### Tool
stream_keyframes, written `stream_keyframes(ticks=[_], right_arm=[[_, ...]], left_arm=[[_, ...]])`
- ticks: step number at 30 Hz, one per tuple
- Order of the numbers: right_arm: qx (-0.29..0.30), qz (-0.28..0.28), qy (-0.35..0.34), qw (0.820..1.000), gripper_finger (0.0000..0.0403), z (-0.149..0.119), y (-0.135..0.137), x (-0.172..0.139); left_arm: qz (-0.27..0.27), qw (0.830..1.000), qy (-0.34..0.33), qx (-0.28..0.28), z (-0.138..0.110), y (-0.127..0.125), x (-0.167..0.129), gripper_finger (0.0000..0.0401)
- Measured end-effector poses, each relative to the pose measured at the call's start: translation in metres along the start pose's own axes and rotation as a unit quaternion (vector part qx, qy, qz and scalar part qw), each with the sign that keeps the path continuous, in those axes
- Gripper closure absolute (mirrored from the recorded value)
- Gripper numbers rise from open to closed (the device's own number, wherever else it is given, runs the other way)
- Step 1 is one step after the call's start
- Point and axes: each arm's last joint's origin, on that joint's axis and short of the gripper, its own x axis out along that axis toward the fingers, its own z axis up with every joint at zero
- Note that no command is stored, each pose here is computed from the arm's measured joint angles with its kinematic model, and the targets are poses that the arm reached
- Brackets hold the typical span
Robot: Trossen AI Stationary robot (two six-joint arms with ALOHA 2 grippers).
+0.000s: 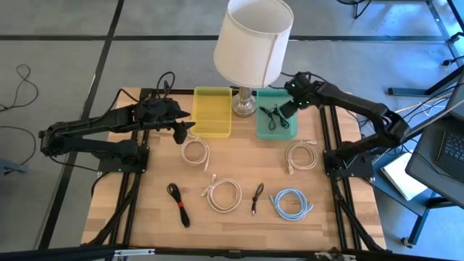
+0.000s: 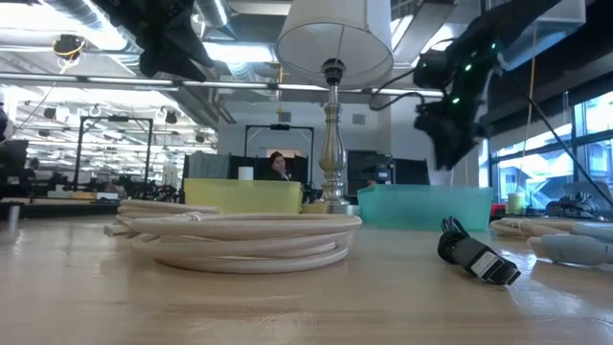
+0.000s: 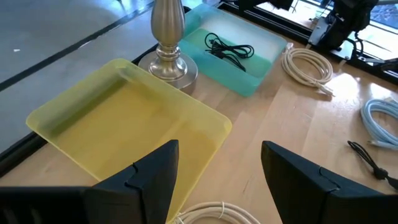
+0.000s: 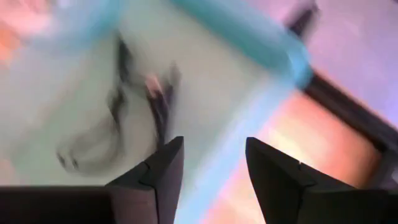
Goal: Pick & Place USB Port
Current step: Put the black USB cable into the blue bin
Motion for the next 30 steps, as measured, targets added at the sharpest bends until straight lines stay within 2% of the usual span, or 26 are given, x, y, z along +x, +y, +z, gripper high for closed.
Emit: stream_keyframes(ticks=[6, 8, 10, 12, 14, 17, 21, 24, 27, 30], right_arm=[[-0.005, -0.044, 0.125, 0.991, 0.0260, -0.042, -0.014, -0.043], [0.007, -0.026, 0.157, 0.987, 0.0269, -0.060, -0.015, -0.064], [0.018, 0.046, 0.153, 0.987, 0.0275, -0.075, -0.010, -0.085], [0.027, 0.145, 0.136, 0.980, 0.0279, -0.089, -0.002, -0.106], [0.042, 0.232, 0.124, 0.964, 0.0280, -0.104, 0.005, -0.127], [0.056, 0.318, 0.118, 0.939, 0.0280, -0.124, 0.012, -0.150], [0.068, 0.399, 0.094, 0.909, 0.0280, -0.134, 0.023, -0.172], [0.054, 0.444, 0.073, 0.892, 0.0280, -0.132, 0.043, -0.179], [0.016, 0.475, 0.073, 0.877, 0.0280, -0.135, 0.078, -0.169], [-0.032, 0.484, 0.103, 0.869, 0.0280, -0.150, 0.114, -0.147]], left_arm=[[0.000, 1.000, 0.000, -0.004, 0.000, 0.000, 0.000, 0.0178], [0.000, 1.000, 0.001, -0.004, 0.000, 0.000, 0.000, 0.0178], [0.001, 1.000, 0.000, -0.004, 0.000, 0.000, 0.000, 0.0178], [0.008, 1.000, -0.002, -0.001, 0.000, 0.000, 0.000, 0.0178], [0.018, 1.000, -0.005, 0.003, 0.000, 0.001, 0.000, 0.0178], [0.027, 1.000, -0.008, 0.004, 0.000, 0.002, 0.000, 0.0178], [0.035, 0.999, -0.010, 0.008, 0.001, 0.002, 0.000, 0.0178], [0.039, 0.999, -0.011, 0.007, 0.001, 0.002, 0.000, 0.0178], [0.039, 0.999, -0.012, 0.007, 0.001, 0.002, 0.000, 0.0178], [0.041, 0.999, -0.013, -0.004, 0.001, 0.002, 0.000, 0.0178]])
